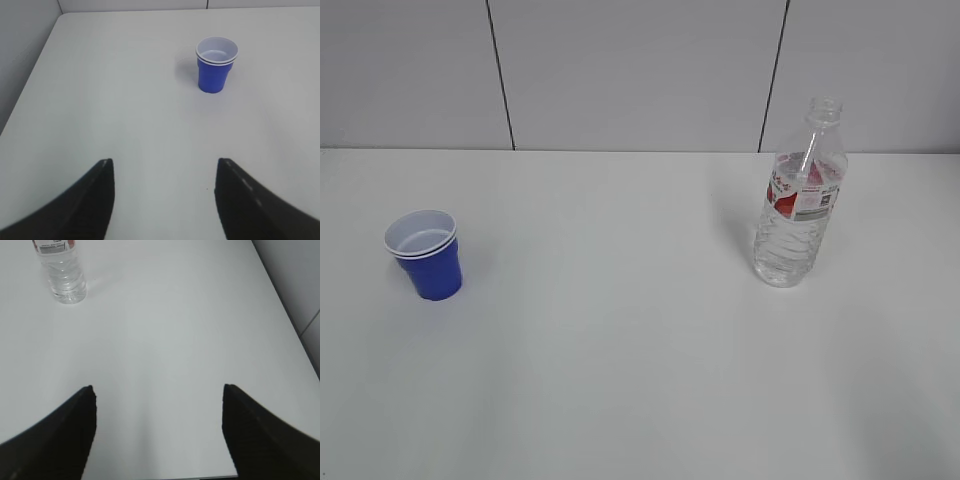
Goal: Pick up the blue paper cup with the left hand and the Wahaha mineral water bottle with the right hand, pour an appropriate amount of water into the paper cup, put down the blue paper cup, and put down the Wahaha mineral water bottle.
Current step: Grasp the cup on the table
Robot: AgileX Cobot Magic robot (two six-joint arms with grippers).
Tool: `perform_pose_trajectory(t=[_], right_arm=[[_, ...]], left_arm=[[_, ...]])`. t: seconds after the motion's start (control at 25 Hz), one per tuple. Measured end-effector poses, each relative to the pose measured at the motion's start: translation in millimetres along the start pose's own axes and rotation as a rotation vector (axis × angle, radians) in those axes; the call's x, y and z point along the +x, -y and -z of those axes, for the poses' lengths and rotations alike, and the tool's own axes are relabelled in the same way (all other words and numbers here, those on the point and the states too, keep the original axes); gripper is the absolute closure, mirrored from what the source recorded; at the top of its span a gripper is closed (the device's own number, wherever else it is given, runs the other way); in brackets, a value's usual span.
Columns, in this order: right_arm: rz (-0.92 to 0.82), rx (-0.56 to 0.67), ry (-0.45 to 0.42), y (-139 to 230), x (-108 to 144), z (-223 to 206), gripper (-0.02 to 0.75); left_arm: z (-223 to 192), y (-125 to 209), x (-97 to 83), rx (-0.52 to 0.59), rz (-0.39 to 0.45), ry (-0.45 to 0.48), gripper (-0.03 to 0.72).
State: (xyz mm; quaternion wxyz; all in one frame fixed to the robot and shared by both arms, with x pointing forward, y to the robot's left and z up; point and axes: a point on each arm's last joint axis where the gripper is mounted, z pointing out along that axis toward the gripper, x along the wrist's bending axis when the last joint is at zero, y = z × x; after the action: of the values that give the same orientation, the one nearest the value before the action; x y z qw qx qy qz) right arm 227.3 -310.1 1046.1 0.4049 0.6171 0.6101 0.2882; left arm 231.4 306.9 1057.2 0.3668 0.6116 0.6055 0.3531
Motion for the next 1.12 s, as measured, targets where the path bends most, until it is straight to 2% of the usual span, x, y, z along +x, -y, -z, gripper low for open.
perform_pose_trajectory(t=[0.88, 0.96, 1.12], right_arm=[[0.000, 0.000, 0.000, 0.0, 0.0, 0.0, 0.150], [0.000, 0.000, 0.000, 0.0, 0.0, 0.0, 0.150], [0.000, 0.000, 0.000, 0.0, 0.0, 0.0, 0.150]], left_arm=[[0.0, -0.7, 0.0, -0.008, 0.000, 0.001, 0.209], [4.0, -5.8, -0.1, -0.047, 0.001, 0.003, 0.209], [17.0, -26.2, -0.4, -0.232, 0.001, 0.011, 0.209]])
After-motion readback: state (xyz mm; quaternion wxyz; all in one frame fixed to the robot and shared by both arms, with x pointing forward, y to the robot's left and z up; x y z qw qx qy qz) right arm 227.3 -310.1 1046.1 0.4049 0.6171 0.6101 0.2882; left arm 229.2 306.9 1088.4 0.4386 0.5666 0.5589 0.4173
